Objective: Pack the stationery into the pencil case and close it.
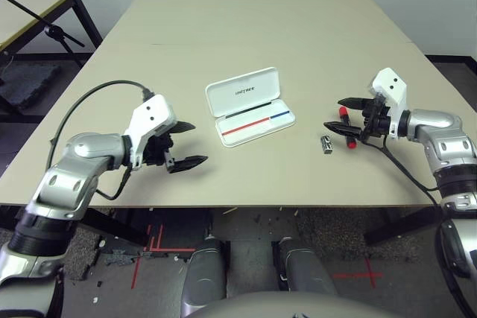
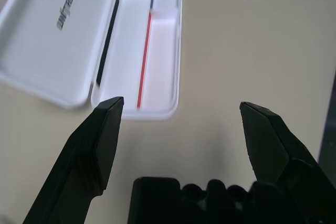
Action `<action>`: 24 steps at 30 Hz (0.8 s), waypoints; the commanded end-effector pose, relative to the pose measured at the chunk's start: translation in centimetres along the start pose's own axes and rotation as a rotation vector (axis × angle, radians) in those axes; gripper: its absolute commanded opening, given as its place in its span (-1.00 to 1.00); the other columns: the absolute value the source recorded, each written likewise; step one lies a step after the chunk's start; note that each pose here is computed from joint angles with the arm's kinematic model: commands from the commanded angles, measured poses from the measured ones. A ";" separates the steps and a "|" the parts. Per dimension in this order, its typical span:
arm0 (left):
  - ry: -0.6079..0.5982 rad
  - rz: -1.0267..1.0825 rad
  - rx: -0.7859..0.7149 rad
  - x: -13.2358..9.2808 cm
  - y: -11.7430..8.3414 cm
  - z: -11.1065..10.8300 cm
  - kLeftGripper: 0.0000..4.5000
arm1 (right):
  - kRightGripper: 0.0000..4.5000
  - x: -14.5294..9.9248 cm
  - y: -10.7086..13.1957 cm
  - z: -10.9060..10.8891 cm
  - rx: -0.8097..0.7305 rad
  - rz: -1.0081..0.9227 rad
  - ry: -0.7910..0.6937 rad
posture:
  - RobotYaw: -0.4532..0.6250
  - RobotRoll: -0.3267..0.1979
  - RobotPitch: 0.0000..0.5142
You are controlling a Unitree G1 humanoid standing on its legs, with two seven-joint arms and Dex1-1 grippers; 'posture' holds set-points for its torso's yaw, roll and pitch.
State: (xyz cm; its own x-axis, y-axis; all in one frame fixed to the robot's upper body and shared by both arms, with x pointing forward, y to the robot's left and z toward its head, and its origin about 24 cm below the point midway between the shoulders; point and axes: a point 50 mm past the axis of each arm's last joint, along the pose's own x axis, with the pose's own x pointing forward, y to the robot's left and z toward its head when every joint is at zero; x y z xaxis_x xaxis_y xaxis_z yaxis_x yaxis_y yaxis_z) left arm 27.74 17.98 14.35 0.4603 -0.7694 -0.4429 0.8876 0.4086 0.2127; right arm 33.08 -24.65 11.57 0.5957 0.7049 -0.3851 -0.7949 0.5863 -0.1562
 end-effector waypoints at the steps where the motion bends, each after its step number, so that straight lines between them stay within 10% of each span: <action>1: 0.053 -0.021 -0.028 1.7 -0.1 -0.4 0.99 | 1.00 0.3 -0.1 0.0 0.009 0.000 -0.011 | -0.19 0.25 -0.71; 24: 0.285 -0.127 0.065 6.4 -0.6 -1.5 0.99 | 1.00 0.7 0.2 0.1 0.003 -0.010 -0.021 | -0.25 0.25 -0.71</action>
State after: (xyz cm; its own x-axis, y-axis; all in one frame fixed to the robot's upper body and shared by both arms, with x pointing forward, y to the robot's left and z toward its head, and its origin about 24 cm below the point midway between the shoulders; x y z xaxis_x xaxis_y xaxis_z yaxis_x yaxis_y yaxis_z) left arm 30.15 13.61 10.39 0.3438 -0.6571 -0.6709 0.9361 0.2961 0.1898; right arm 33.39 -24.08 11.34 0.6048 0.7071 -0.3663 -0.7884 0.5964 -0.1505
